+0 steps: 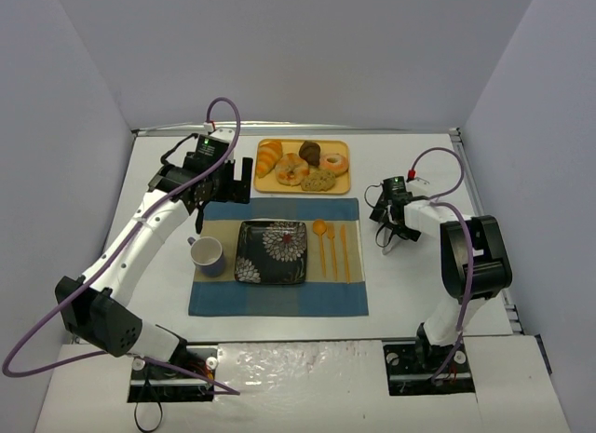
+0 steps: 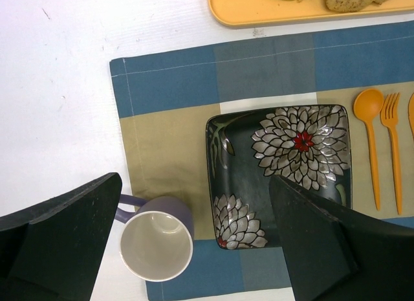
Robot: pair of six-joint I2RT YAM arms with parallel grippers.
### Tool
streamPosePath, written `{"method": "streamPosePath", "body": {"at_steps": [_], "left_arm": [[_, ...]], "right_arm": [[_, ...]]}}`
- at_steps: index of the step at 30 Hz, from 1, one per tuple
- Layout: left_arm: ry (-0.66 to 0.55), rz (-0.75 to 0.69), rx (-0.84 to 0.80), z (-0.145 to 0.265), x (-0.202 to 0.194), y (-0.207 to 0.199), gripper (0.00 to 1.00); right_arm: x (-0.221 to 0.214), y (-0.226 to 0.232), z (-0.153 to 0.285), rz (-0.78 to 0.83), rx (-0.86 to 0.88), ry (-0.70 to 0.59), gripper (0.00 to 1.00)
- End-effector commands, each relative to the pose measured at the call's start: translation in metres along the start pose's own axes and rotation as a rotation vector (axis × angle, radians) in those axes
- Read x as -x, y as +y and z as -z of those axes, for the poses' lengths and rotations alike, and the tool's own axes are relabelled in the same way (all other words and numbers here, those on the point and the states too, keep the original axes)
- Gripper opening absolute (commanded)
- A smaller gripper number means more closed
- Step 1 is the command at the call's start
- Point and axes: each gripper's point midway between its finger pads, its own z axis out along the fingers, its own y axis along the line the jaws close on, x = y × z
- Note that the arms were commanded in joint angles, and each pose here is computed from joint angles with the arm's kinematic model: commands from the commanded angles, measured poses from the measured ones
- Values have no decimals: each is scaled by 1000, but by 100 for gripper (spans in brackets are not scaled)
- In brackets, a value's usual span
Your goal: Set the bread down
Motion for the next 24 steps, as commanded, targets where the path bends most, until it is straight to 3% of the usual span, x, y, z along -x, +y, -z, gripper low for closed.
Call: {"method": "streamPosePath", "body": {"at_steps": [1,8,24], "left_arm": [[-90,5,1,18,28,3,97],[-89,-6,7,20,29,5,97],[-85,-8,16,21,28,7,97]], "right_arm": [[9,-17,-3,-53,-98,-20,100],[21,-17,-5,-115,-113,-46,100],[26,-12,-25,-77,-129,-26,98]]}}
